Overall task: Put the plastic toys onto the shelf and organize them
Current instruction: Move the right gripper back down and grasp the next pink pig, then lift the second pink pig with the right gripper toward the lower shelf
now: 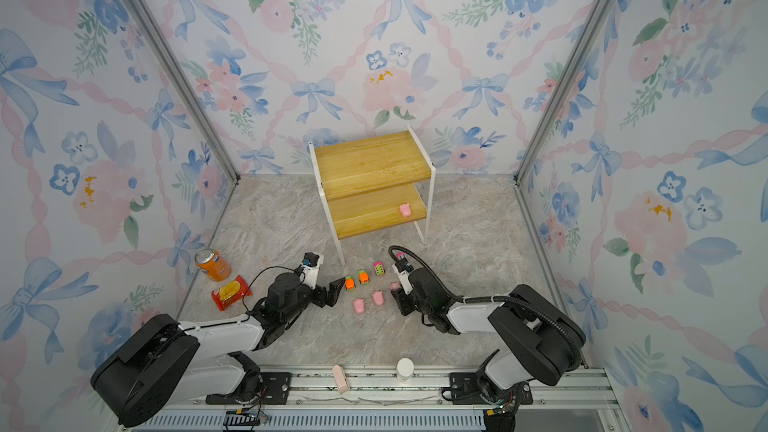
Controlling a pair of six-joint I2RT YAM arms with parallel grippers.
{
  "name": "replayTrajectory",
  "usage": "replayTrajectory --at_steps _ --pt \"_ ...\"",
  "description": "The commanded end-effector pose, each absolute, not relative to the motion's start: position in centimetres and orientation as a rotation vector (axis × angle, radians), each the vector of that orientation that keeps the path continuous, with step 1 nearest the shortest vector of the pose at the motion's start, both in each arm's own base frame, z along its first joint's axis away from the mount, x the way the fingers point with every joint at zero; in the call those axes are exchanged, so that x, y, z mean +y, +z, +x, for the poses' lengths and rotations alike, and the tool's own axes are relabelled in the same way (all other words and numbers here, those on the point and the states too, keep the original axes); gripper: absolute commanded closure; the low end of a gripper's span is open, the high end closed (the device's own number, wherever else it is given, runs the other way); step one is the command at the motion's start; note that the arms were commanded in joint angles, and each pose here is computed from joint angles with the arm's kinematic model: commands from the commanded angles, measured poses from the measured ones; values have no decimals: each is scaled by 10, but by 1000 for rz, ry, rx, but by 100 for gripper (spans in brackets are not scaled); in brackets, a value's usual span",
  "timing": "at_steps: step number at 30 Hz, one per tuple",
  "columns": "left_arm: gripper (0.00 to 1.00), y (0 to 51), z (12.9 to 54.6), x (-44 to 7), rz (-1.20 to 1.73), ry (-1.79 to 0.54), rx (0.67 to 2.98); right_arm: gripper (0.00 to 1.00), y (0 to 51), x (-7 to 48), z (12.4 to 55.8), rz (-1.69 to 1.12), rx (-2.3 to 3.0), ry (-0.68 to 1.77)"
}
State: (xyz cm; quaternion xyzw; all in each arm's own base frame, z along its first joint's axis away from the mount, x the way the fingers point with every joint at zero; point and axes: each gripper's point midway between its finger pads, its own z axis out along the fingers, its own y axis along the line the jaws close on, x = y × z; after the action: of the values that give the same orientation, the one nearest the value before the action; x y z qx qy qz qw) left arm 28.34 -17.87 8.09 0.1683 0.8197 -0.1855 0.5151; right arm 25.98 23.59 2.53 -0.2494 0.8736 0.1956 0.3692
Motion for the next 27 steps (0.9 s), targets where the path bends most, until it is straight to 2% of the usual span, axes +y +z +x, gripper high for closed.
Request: replayTrajectory --at_steps 1,16,27 --pt "2 78 281 -177 395 -453 1979 67 30 240 266 -627 2239 526" --pt "2 77 282 -176 392 -452 1981 73 40 240 265 -569 2245 585" --pt "2 76 281 -177 395 -455 1987 74 98 242 273 -501 2137 628"
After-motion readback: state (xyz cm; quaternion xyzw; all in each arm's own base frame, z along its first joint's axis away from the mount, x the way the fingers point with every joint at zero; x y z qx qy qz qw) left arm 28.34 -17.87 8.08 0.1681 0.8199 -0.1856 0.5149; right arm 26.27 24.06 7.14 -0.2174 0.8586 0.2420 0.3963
